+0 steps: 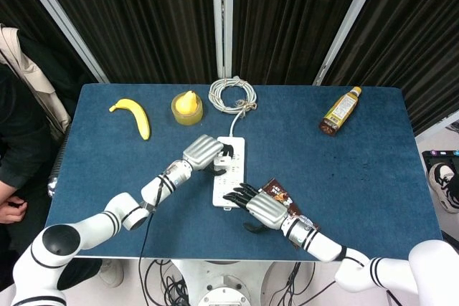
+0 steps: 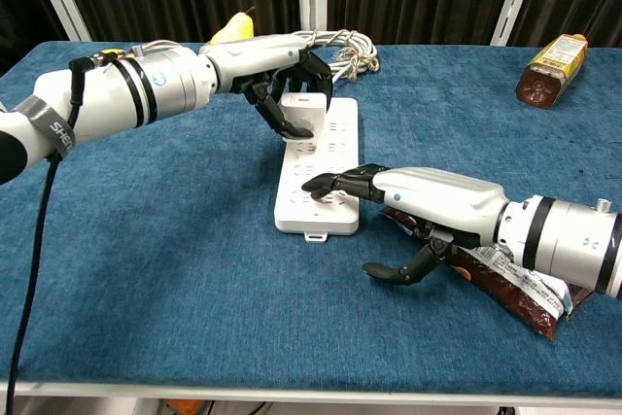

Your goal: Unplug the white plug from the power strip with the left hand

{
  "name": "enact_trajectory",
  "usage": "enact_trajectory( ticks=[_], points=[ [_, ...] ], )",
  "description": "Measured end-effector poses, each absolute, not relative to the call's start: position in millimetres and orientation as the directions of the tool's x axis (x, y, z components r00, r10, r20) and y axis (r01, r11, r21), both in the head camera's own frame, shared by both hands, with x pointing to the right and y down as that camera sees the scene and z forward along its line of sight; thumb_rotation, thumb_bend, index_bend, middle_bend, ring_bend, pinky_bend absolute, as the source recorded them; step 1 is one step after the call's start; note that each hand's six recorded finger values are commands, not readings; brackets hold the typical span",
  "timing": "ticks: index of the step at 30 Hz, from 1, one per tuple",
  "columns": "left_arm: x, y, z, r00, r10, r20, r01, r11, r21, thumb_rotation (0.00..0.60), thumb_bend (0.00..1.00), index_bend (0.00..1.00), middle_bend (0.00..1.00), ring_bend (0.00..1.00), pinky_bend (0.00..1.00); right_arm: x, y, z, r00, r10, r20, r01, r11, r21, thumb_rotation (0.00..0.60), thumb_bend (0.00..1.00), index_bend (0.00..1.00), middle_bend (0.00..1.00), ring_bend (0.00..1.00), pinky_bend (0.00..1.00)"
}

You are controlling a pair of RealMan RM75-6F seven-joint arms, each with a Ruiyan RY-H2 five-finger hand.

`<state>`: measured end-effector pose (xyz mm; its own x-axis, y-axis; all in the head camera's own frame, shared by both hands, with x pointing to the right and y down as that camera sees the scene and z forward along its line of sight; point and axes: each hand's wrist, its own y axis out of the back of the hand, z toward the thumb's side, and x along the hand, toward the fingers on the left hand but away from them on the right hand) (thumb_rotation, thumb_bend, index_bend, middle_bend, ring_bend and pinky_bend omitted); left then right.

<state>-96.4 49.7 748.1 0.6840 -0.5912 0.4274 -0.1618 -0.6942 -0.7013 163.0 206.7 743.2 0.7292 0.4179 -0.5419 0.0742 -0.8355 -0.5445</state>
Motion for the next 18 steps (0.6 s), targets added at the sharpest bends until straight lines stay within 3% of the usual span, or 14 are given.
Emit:
enact_trajectory(
  ticks=[7,11,14,18],
  points=[
    [-108,41,741,0.671,-0.637,0.380,-0.286,-0.695,-0.660,0.600,0.35,0.64,0.65,0.54,0.60,164,206,741,0.728,0.429,-0.535,0.089,-0.833,-0.547,0.600,0.33,0.04,0.13,0.00,0.00],
    [-128,33,731,0.643,-0.691,0.330,-0.350,-0.649,-0.676,0.600,0.35,0.60,0.60,0.49,0.52,165,203,734,0.734,0.453,-0.506,0.118,-0.819,-0.562,0.600,0.33,0.04,0.13,0.00,0.00],
    [-148,28,729,0.612,-0.723,0.321,-0.346,-0.610,-0.713,0.600,0.35,0.52,0.53,0.40,0.42,170,201,726,0.739,0.483,-0.470,0.148,-0.796,-0.586,0.600,0.33,0.04,0.13,0.00,0.00],
    [-169,28,735,0.578,-0.727,0.370,-0.257,-0.593,-0.763,0.600,0.30,0.38,0.38,0.24,0.27,186,197,709,0.730,0.536,-0.423,0.183,-0.750,-0.635,0.600,0.33,0.04,0.13,0.00,0.00]
  ],
)
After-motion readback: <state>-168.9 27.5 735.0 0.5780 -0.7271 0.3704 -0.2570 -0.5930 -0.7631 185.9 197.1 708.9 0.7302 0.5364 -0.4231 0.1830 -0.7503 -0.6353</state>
